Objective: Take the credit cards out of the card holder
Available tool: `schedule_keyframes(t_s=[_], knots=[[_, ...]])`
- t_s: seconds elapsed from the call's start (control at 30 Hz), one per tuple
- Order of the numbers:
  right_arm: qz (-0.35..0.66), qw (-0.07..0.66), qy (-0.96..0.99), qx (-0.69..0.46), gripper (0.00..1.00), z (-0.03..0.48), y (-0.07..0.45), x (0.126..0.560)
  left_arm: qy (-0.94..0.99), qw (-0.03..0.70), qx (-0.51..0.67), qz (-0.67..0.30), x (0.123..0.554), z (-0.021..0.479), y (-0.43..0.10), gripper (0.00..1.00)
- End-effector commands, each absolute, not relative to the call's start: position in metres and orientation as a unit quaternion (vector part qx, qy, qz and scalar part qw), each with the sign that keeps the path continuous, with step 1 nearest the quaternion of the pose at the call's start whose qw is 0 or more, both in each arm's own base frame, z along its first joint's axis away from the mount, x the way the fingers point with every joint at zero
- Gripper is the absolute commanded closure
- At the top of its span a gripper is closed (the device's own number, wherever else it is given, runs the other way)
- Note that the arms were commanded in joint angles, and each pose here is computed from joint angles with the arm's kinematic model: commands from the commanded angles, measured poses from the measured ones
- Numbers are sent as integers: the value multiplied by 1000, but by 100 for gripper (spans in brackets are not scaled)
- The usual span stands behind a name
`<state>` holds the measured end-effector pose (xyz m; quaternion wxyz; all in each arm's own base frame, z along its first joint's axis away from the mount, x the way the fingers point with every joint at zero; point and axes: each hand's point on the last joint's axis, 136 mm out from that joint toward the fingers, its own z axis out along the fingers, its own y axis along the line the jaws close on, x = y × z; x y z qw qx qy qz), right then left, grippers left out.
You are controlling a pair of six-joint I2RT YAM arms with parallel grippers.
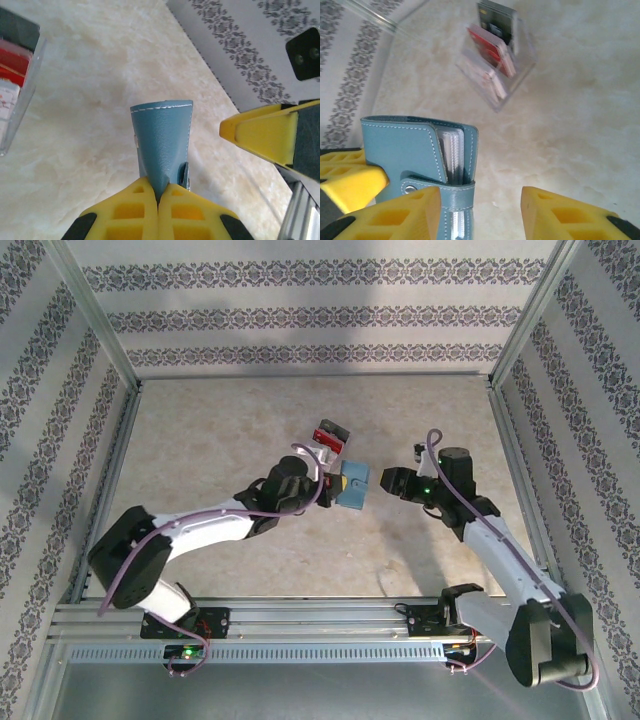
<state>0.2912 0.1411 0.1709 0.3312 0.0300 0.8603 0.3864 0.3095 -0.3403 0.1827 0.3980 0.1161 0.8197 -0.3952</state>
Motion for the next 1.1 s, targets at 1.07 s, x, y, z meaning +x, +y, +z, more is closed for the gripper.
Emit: schedule_keyframes(t_s=[1.07], knots=[[537, 419, 727, -86, 24, 282, 194, 264, 709, 428, 196, -526, 265, 286, -324, 100]])
